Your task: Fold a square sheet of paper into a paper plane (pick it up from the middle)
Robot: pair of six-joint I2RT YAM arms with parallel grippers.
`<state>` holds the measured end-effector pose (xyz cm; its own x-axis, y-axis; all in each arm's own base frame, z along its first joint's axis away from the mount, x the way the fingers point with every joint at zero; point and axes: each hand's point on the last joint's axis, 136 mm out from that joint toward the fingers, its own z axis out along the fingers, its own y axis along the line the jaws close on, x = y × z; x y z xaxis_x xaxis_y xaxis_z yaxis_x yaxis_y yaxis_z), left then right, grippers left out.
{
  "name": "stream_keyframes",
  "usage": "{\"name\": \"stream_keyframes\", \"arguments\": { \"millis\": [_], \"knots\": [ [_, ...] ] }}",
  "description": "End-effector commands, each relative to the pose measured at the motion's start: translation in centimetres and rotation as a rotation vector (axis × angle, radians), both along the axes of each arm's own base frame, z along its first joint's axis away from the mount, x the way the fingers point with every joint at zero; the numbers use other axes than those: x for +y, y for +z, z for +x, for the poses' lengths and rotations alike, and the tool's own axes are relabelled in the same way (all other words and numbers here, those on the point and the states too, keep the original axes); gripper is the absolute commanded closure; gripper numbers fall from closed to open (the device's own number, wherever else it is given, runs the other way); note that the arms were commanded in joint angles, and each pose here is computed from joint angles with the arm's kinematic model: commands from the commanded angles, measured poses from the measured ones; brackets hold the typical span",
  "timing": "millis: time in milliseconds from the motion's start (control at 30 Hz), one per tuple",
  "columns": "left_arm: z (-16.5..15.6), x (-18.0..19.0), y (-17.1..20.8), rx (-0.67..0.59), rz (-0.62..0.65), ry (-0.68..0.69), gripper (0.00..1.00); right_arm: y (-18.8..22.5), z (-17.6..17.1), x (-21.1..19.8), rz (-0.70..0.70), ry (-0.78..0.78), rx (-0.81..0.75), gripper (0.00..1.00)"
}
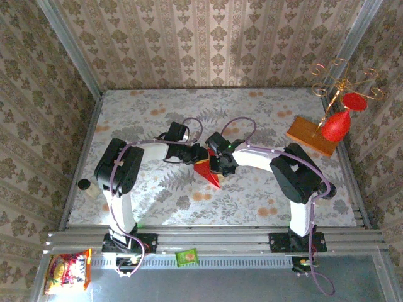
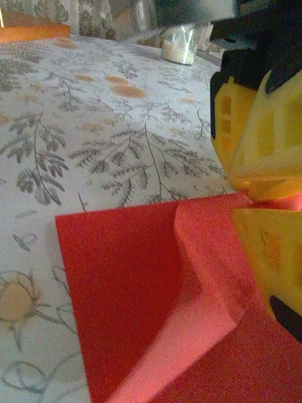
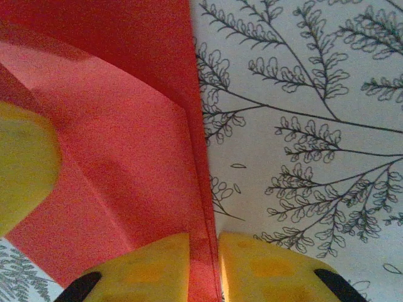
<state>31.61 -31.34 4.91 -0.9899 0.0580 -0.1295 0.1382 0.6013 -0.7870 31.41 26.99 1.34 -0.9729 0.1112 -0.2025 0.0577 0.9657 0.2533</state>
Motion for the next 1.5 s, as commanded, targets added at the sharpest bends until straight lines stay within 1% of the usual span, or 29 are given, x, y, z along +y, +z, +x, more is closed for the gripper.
{"name": "stream_keyframes", "arguments": {
  "millis": [0,333,700,900,1033,1100,1133,1200,1300,1400,1467],
  "knots": [
    [-0.5,0.4,-0.1,0.011,0.015,0.004,0.81,-5.3,-4.4,-0.6,-0.074,0.02,0.162,0.79],
    [-0.6,-0.1,0.0,0.01,0.02,-0.017,0.82,-5.6,-4.8,-0.6,-0.067,0.007,0.158,0.82],
    [-0.6,-0.5,-0.9,0.026,0.062,-0.04,0.83,-5.6,-4.7,-0.4,-0.054,0.005,0.157,0.82],
    [-0.9,0.3,-2.8,0.062,0.13,-0.036,0.84,-5.1,-4.5,-0.1,-0.04,0.011,0.147,0.82],
    [-1.3,0.9,-4.0,0.088,0.172,-0.036,0.85,-4.1,-4.2,0.1,-0.02,0.019,0.132,0.81],
    [-1.7,1.2,-4.3,0.099,0.191,-0.041,0.85,-2.9,-3.7,0.1,0.007,0.019,0.112,0.8],
    [-1.6,1.8,-4.7,0.089,0.226,-0.028,0.85,-2.1,-3.5,0.1,0.025,0.021,0.093,0.78],
    [-2.0,2.2,-5.1,0.09,0.243,-0.029,0.85,0.2,-2.8,0.1,0.081,0.025,0.036,0.73],
    [-2.4,2.3,-5.3,0.098,0.242,-0.034,0.85,2.6,-2.7,-0.1,0.164,0.046,-0.005,0.65],
    [-2.4,2.3,-5.4,0.1,0.239,-0.036,0.85,3.2,-3.6,0.0,0.233,0.059,0.007,0.62],
    [-2.4,2.2,-5.4,0.098,0.236,-0.036,0.85,2.9,-4.4,0.3,0.278,0.066,0.038,0.62]
  ]
}}
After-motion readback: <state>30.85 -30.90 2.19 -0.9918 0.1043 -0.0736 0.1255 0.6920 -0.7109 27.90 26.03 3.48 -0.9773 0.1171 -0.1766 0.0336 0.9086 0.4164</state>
